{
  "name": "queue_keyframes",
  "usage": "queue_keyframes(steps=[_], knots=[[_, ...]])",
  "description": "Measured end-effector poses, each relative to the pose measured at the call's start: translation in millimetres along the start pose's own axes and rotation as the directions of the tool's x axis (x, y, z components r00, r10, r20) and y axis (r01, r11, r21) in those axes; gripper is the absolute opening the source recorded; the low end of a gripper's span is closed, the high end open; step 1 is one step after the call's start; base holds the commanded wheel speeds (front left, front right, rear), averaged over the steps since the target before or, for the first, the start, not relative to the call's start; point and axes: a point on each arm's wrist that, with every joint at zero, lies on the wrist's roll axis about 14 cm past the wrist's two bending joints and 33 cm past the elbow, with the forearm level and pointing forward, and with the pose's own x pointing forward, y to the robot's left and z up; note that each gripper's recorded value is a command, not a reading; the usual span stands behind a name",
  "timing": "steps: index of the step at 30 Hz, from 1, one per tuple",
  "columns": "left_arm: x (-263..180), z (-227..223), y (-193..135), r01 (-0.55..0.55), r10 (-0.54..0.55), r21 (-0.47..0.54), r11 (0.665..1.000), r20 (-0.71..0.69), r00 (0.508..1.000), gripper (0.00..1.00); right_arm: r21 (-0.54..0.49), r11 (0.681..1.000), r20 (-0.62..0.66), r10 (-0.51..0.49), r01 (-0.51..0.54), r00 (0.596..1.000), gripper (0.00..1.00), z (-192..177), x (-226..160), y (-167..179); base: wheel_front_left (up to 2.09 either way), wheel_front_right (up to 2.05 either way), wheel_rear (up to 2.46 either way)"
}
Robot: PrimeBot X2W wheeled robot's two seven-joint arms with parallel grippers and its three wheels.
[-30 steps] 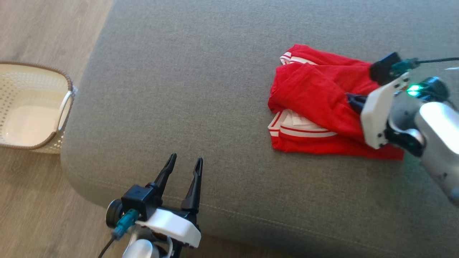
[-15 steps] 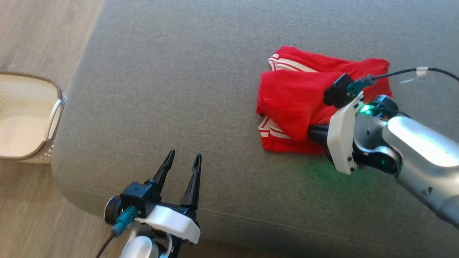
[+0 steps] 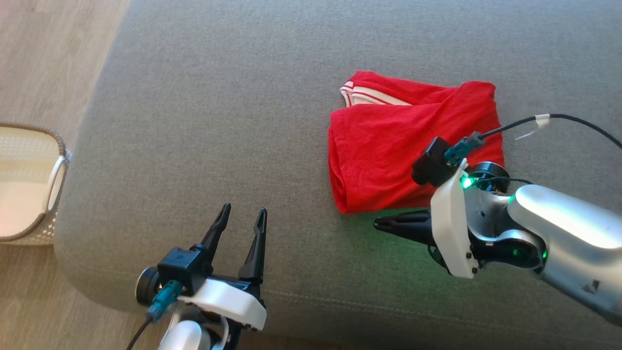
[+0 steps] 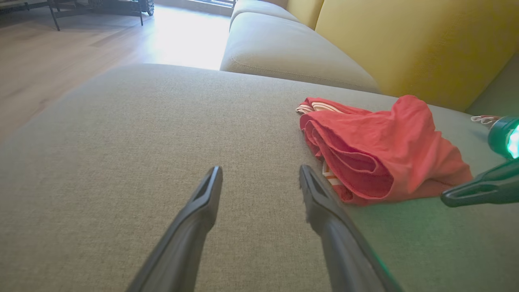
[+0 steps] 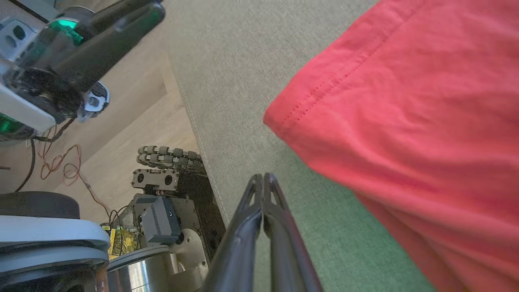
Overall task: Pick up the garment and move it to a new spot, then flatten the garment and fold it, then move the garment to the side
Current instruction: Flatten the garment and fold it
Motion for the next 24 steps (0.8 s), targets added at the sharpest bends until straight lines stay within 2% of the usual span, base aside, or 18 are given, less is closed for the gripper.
queue_keyframes(steps=[4, 8, 9, 11, 13, 14, 15, 16, 18, 24], knots=[[0.9, 1.6, -3.2, 0.013, -0.013, -0.001, 1.0, 0.006, 1.0, 1.0, -0.025, 1.0, 0.079, -0.013, 0.015, 0.997, 0.0, 12.0, -8.1, -0.5, 0.0, 0.0, 0.0], [0.2, 3.1, -4.5, 0.017, -0.017, -0.002, 1.0, 0.011, 1.0, 1.0, -0.041, 0.996, 0.254, -0.072, 0.085, 0.965, 0.0, 43.2, -21.0, -16.4, 0.0, 0.0, 0.0], [-0.8, 3.1, -4.7, 0.017, -0.017, -0.003, 1.0, 0.011, 1.0, 1.0, -0.045, 0.993, 0.294, -0.094, 0.112, 0.951, 0.06, 49.7, -25.3, -22.8, 0.0, 0.0, 0.0], [-3.8, 1.3, -5.3, 0.016, -0.016, -0.007, 1.0, 0.007, 1.0, 1.0, -0.029, 0.978, 0.42, -0.175, 0.206, 0.891, 0.16, 67.6, -41.6, -47.0, 0.0, 0.0, 0.0], [-3.5, 2.4, -6.2, 0.019, -0.019, -0.007, 1.0, 0.01, 1.0, 1.0, -0.014, 0.964, 0.49, -0.226, 0.267, 0.842, 0.4, 75.8, -52.5, -61.4, 0.0, 0.0, 0.0], [-3.1, 2.9, -7.3, 0.023, -0.023, -0.007, 1.0, 0.012, 1.0, 1.0, -0.001, 0.958, 0.516, -0.246, 0.288, 0.821, 0.45, 76.9, -56.0, -66.2, 0.0, 0.0, 0.0], [-2.9, 3.3, -8.6, 0.028, -0.028, -0.007, 1.0, 0.014, 1.0, 1.0, 0.011, 0.952, 0.534, -0.264, 0.305, 0.803, 0.58, 75.7, -58.2, -70.2, 0.0, 0.0, 0.0], [-3.0, 3.4, -9.6, 0.031, -0.031, -0.007, 0.999, 0.014, 0.999, 1.0, 0.026, 0.947, 0.548, -0.282, 0.322, 0.787, 0.76, 73.1, -59.6, -73.9, 0.0, 0.0, 0.0], [-3.6, 3.4, -11.5, 0.037, -0.037, -0.005, 0.999, 0.015, 0.999, 1.0, 0.057, 0.936, 0.56, -0.318, 0.348, 0.765, 1.0, 62.9, -60.5, -80.1, 0.0, 0.0, 0.0], [-4.5, 9.7, -15.3, 0.05, -0.05, -0.001, 0.999, 0.036, 0.998, 1.0, 0.133, 0.89, 0.594, -0.424, 0.436, 0.683, 1.0, 39.9, -74.3, -95.6, 0.0, 0.0, 0.0]])
